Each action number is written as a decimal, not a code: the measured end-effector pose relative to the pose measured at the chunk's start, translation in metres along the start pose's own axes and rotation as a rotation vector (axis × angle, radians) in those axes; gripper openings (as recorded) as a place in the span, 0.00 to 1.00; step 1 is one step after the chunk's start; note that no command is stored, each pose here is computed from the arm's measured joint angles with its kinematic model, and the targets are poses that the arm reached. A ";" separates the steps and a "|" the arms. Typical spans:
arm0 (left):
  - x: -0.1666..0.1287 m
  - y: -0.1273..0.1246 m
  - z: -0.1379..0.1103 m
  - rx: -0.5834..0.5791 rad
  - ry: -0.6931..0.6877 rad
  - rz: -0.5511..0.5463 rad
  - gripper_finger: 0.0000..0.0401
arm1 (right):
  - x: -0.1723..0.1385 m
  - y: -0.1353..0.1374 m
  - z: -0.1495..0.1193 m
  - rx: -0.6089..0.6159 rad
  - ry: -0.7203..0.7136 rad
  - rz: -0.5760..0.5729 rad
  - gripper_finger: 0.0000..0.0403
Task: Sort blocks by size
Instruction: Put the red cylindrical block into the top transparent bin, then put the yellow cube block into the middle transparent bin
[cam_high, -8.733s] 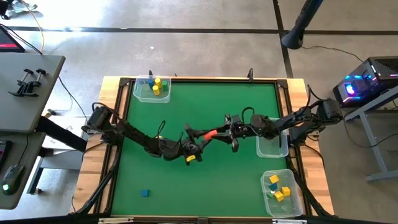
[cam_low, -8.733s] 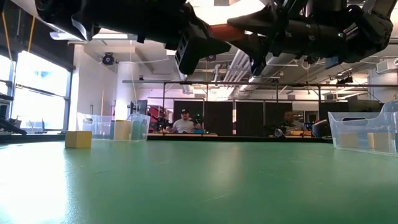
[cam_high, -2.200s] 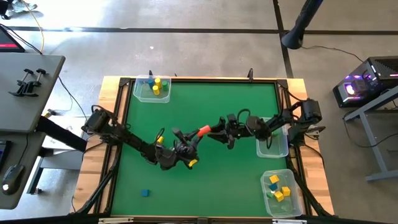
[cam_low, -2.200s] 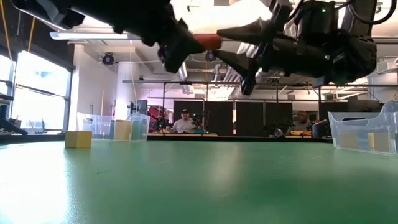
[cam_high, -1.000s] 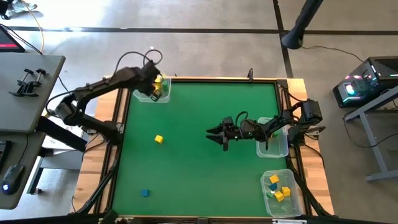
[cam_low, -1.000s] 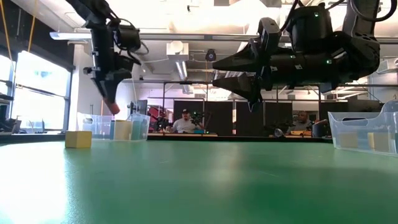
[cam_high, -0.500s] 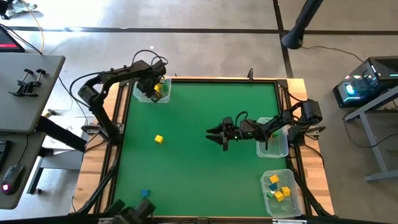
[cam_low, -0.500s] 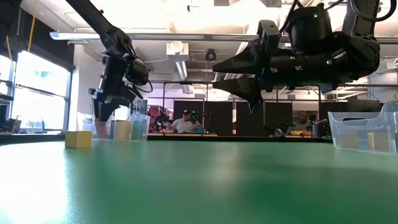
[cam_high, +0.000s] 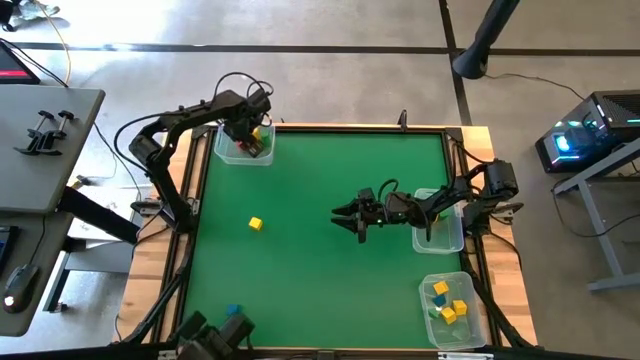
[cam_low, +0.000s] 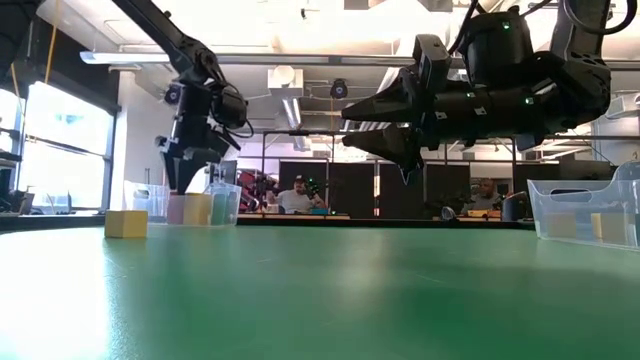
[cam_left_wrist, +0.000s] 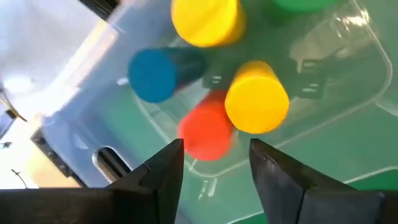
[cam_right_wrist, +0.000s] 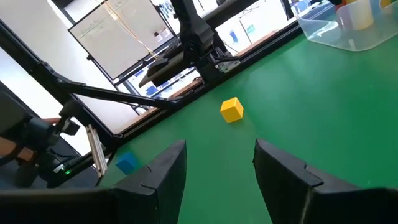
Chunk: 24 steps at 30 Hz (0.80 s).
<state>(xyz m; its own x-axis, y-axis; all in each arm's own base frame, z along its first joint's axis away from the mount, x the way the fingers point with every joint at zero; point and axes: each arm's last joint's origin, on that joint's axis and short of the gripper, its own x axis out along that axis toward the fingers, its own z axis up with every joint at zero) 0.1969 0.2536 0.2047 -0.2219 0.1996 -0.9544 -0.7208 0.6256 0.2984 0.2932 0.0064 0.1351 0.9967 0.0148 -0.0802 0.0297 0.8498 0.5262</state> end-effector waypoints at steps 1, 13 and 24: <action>-0.001 0.001 0.001 -0.002 -0.005 0.009 0.42 | 0.000 0.000 0.000 0.000 0.000 0.000 0.44; -0.042 0.010 -0.004 -0.033 -0.075 0.151 0.44 | 0.000 0.002 -0.002 -0.019 0.003 -0.008 0.44; -0.117 -0.040 -0.083 0.012 -0.542 0.096 0.44 | -0.002 0.022 -0.015 -0.104 -0.024 -0.054 0.44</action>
<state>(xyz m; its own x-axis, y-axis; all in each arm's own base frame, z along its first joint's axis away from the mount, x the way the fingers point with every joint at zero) 0.1972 0.1421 0.3036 0.0863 0.6141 -0.7845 -0.7057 0.5935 0.3869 0.2910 0.0328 0.1345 0.9954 -0.0444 -0.0854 0.0771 0.8990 0.4311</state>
